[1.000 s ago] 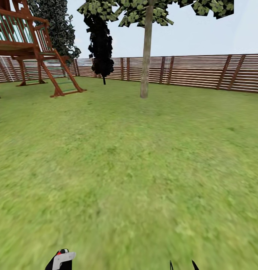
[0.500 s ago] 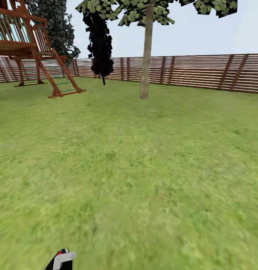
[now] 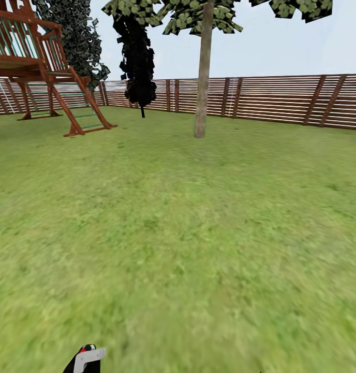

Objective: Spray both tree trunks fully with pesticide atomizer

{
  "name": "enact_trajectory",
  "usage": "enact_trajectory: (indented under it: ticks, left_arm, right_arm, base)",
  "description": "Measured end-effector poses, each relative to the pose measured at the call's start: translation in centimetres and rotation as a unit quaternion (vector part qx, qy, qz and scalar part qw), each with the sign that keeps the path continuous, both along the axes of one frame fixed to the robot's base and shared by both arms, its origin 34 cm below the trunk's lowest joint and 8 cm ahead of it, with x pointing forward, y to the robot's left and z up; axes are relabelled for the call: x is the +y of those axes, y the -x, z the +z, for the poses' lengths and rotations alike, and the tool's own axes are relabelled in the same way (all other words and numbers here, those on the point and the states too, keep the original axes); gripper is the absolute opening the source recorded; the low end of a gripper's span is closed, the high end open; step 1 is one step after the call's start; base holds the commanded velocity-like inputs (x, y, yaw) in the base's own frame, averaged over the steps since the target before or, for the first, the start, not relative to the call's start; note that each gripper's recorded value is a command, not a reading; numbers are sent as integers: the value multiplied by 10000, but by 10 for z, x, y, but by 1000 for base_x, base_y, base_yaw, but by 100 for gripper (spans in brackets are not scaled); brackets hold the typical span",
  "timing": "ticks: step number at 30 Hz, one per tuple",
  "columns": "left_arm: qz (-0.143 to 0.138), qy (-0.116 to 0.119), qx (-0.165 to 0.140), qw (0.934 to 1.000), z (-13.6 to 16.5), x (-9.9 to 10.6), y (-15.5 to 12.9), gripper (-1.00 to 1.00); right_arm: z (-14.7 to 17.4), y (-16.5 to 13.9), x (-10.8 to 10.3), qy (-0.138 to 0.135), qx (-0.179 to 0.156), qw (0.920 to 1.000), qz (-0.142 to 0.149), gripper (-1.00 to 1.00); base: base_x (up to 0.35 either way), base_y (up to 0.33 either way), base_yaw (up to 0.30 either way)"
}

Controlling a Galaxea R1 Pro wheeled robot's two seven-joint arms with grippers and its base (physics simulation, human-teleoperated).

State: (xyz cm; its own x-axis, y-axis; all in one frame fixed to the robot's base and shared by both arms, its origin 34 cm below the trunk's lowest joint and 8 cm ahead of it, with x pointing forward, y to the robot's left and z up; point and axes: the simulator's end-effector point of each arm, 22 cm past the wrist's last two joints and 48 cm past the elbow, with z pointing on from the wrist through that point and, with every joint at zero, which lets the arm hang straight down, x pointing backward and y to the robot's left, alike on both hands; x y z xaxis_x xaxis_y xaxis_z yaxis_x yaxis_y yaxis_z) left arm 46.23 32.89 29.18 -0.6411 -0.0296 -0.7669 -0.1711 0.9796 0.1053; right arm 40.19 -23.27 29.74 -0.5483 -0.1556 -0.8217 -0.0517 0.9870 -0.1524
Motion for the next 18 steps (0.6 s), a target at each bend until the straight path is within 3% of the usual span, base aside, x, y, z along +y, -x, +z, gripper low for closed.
enact_trajectory:
  ticks: [9,18]
  left_arm:
    - [2,3,0,10000,0,-3,0,-100]
    - [13,1,0,10000,0,-3,0,-100]
  right_arm:
    - [3,-5,-2,17,-68,10000,-5,100]
    - [3,-5,-2,19,-71,10000,-15,100]
  base:
    - [338,0,-10]
    - [337,0,-248]
